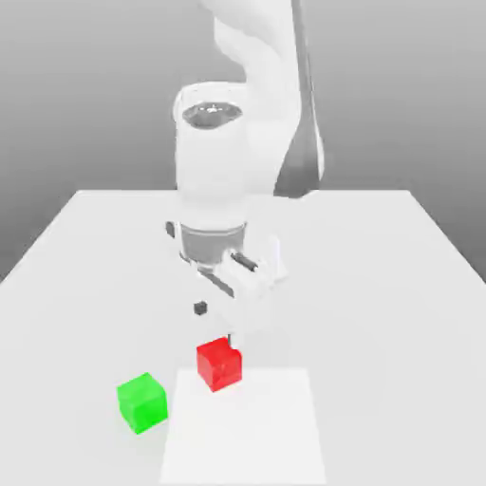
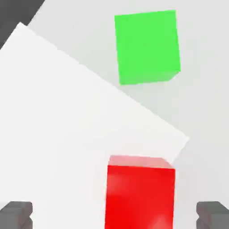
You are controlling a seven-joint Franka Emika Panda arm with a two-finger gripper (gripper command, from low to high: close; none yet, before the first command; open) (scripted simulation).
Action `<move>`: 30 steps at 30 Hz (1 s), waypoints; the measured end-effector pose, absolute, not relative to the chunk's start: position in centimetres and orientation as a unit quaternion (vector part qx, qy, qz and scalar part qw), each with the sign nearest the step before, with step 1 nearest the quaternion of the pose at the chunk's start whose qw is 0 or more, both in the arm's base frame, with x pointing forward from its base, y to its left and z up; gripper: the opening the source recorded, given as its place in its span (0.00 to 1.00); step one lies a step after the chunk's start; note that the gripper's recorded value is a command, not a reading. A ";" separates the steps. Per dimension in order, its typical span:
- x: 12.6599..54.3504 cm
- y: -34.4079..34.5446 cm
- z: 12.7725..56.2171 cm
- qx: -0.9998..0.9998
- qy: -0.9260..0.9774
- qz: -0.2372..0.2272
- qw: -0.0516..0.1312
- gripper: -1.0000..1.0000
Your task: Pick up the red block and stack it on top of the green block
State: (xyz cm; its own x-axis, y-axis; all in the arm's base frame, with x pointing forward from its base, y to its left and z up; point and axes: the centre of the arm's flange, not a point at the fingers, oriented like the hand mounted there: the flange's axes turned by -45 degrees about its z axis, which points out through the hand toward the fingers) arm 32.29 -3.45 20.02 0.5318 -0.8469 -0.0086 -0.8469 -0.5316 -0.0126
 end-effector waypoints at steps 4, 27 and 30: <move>32.3 -3.3 17.4 -0.874 0.486 0.004 0.011 0.50; 32.1 -3.8 20.7 -0.875 0.484 0.000 0.002 0.00; 33.4 -5.5 21.7 -0.884 0.468 -0.002 -0.002 0.00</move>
